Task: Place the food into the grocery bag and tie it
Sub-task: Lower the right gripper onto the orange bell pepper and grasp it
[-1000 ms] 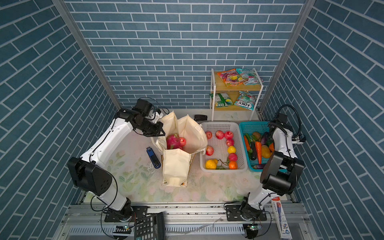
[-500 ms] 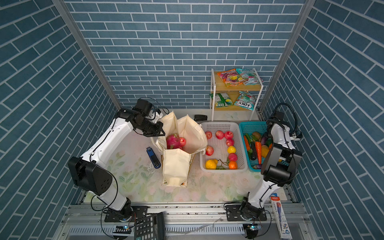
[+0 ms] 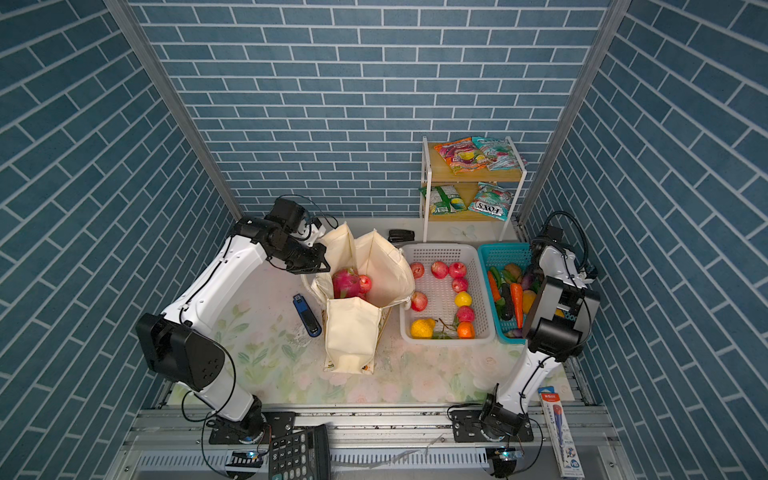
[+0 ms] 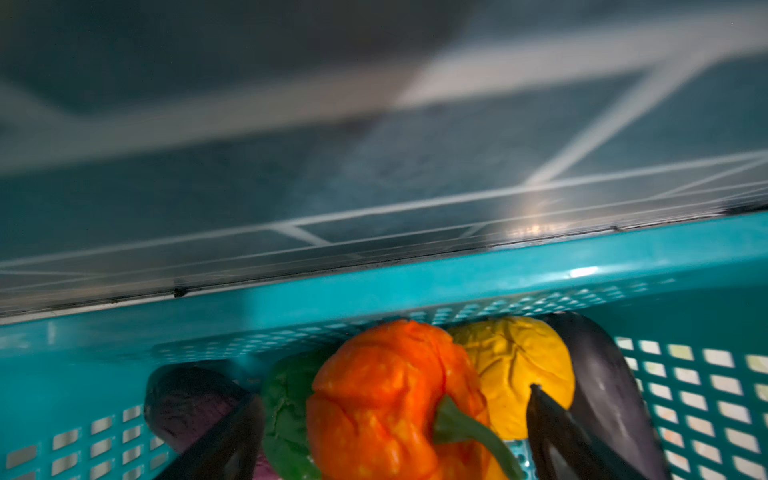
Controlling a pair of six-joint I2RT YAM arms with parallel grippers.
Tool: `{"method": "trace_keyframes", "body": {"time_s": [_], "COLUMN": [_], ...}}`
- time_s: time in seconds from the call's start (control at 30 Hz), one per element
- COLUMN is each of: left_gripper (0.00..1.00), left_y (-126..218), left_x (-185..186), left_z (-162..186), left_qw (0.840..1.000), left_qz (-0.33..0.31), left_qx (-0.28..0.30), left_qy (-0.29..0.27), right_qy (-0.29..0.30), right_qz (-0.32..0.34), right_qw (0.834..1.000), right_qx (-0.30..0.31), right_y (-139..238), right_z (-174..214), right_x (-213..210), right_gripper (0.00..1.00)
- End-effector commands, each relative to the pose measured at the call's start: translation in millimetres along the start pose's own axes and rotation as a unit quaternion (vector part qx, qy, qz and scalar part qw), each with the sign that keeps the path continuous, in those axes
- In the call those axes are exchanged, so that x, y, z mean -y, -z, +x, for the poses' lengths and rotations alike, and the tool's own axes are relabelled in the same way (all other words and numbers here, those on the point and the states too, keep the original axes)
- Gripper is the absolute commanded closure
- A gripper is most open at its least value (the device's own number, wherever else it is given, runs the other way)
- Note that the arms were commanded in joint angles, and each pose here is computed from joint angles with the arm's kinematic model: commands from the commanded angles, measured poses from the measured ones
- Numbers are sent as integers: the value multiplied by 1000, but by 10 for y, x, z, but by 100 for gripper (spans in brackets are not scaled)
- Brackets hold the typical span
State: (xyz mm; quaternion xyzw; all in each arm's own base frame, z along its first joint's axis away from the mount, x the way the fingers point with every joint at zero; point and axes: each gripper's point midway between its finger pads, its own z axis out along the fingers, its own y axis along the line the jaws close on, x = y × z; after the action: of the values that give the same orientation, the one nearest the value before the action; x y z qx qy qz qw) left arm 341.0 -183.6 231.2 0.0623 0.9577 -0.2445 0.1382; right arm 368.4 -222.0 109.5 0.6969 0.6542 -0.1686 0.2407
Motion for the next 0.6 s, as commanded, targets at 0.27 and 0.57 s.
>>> {"method": "trace_keyframes", "body": {"time_s": [0.27, 0.57], "left_gripper": [95, 95], "left_y": [-14, -20], "left_x": [11, 9], "left_z": [32, 28], "left_qw": [1000, 1000], "left_qz": [-5, -4], "left_qx": [-12, -12], "left_qy": [-4, -5], "right_qy": [-11, -9], "right_qz": [-17, -18], "right_qw": [1000, 1000], "right_qx": [-7, -15], "right_y": [-58, -88], "right_z": [35, 88], "right_x": [-147, -155], "right_gripper": [8, 7]}}
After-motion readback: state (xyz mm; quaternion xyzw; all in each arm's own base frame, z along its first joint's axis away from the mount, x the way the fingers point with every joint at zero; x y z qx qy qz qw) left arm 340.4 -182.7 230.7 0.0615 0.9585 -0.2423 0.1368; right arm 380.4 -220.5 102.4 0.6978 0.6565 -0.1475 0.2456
